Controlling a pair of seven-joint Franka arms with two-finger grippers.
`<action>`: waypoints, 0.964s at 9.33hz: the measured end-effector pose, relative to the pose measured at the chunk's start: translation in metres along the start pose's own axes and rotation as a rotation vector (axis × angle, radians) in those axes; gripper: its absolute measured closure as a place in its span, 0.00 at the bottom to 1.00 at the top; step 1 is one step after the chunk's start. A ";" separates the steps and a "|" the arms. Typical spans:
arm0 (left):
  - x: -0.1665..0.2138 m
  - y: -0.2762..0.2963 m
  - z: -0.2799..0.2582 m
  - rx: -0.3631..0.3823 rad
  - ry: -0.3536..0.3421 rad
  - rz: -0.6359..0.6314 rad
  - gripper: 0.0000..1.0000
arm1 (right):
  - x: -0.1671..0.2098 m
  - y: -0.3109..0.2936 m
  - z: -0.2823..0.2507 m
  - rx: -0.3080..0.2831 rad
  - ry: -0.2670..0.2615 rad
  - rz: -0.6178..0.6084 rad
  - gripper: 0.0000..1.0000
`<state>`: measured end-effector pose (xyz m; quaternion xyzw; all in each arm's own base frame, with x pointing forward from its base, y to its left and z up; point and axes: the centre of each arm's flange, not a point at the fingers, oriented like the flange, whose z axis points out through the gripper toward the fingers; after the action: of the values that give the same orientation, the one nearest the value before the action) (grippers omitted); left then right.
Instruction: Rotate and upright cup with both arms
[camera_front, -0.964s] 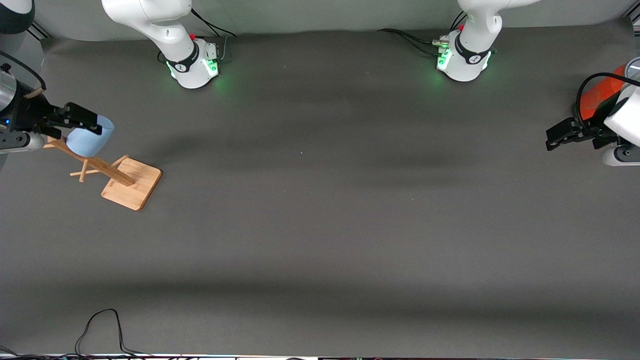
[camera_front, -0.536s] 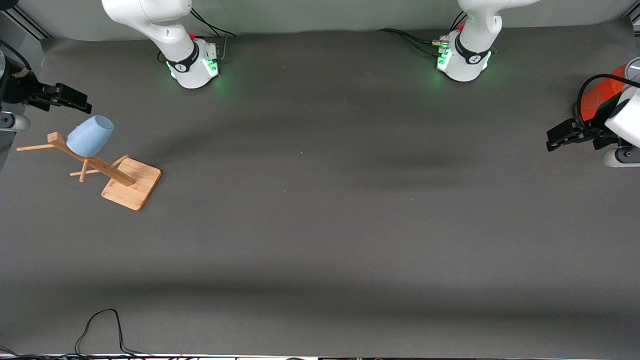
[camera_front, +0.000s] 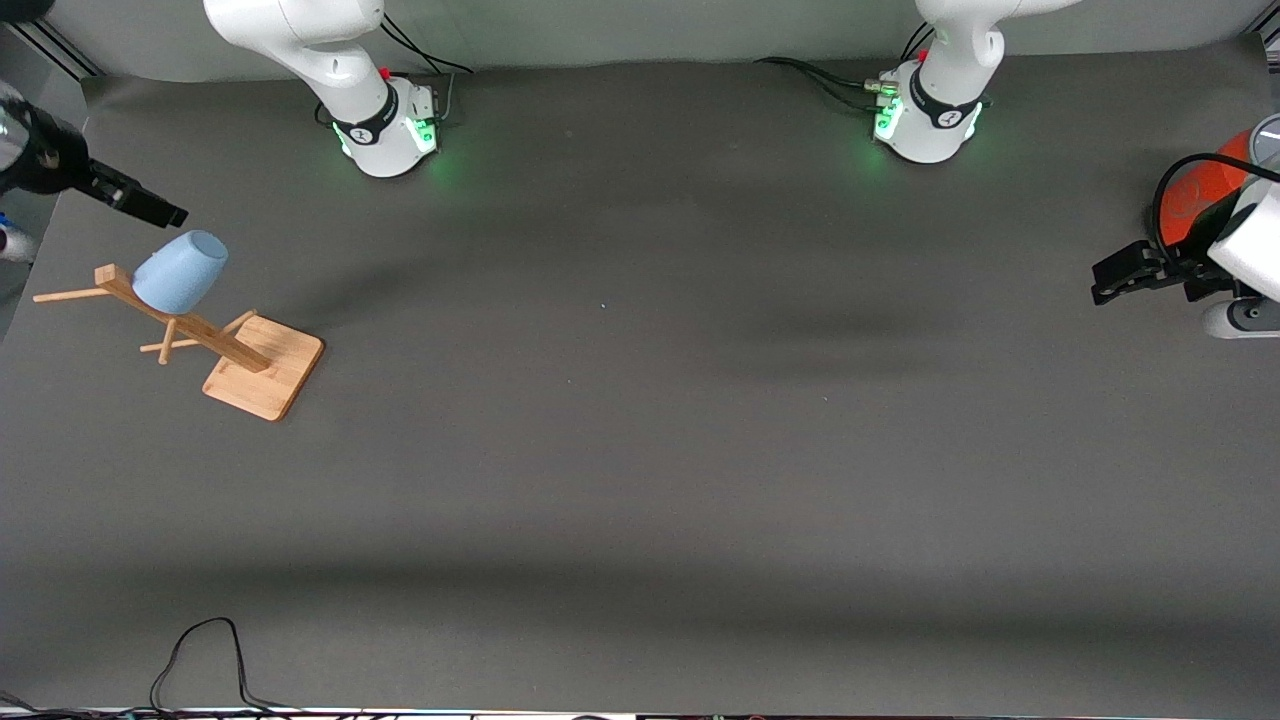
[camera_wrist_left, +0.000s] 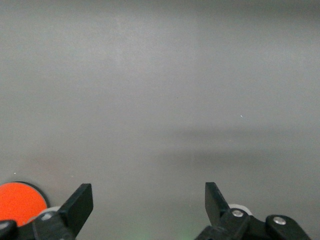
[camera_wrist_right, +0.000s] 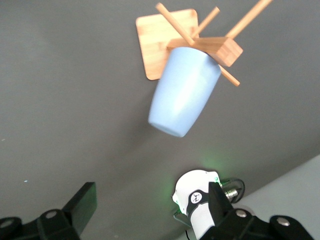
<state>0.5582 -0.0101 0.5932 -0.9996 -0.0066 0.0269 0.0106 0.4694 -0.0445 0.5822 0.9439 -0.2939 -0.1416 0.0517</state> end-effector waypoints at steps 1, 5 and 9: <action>0.000 0.000 0.000 0.000 0.000 0.000 0.00 | 0.022 0.006 0.021 -0.014 -0.041 0.047 0.00; 0.000 0.000 0.000 0.000 0.000 0.001 0.00 | 0.073 0.018 0.076 -0.070 -0.147 0.183 0.00; 0.000 0.003 0.000 -0.001 0.000 0.007 0.00 | 0.077 0.021 0.110 -0.091 -0.180 0.272 0.00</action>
<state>0.5581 -0.0134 0.5932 -0.9996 -0.0032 0.0269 0.0098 0.4857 -0.1074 0.4631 0.8757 -0.4156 -0.2302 0.0864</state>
